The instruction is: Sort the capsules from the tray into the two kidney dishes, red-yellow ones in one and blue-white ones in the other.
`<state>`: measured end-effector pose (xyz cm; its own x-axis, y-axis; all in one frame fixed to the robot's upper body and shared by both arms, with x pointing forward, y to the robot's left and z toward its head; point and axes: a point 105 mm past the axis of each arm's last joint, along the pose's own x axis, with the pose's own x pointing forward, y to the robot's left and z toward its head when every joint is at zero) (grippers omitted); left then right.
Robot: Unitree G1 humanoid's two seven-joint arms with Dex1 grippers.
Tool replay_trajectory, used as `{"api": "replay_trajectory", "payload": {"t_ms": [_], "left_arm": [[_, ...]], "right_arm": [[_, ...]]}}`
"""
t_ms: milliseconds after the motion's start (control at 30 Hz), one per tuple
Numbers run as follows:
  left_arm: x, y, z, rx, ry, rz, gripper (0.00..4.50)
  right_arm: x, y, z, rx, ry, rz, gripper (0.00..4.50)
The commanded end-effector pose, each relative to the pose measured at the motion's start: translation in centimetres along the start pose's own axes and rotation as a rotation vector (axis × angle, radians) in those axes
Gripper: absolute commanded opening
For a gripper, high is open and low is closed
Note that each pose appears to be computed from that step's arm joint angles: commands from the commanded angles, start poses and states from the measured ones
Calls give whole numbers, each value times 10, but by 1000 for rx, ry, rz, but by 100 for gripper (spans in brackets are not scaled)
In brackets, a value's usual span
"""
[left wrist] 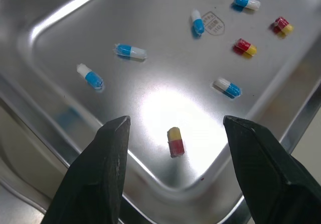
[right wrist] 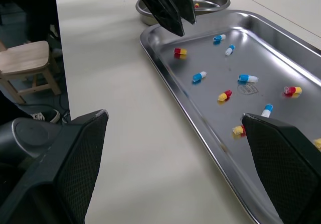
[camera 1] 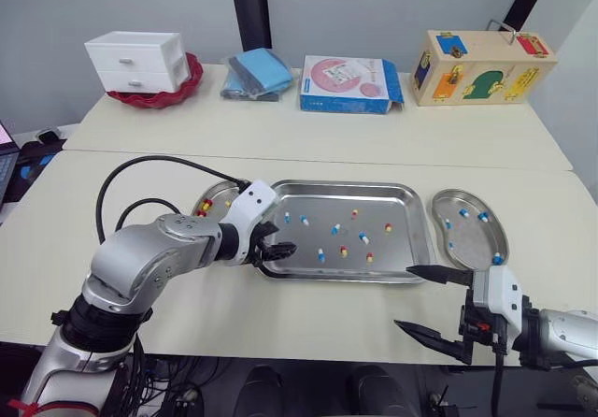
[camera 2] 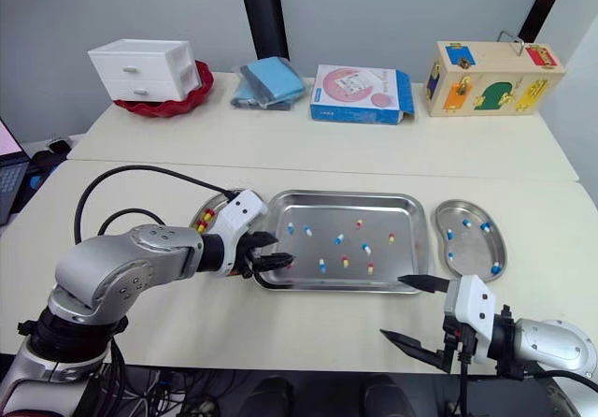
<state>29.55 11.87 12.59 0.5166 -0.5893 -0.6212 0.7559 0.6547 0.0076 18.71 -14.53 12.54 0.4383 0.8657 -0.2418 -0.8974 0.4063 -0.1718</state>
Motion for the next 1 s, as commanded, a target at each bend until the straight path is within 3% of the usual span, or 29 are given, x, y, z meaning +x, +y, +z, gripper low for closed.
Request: {"api": "replay_trajectory", "payload": {"t_ms": [33,800,1000], "left_arm": [[8,-4,-2,19,13,-14,303],[27,-4,-30,8,140,-54,303],[28,-2,-25,23,147,-66,303]], "right_arm": [[1,5,9,-34,-28,0,450],[-1,7,9,-20,-28,-29,450],[0,7,8,-16,-30,-32,450]]}}
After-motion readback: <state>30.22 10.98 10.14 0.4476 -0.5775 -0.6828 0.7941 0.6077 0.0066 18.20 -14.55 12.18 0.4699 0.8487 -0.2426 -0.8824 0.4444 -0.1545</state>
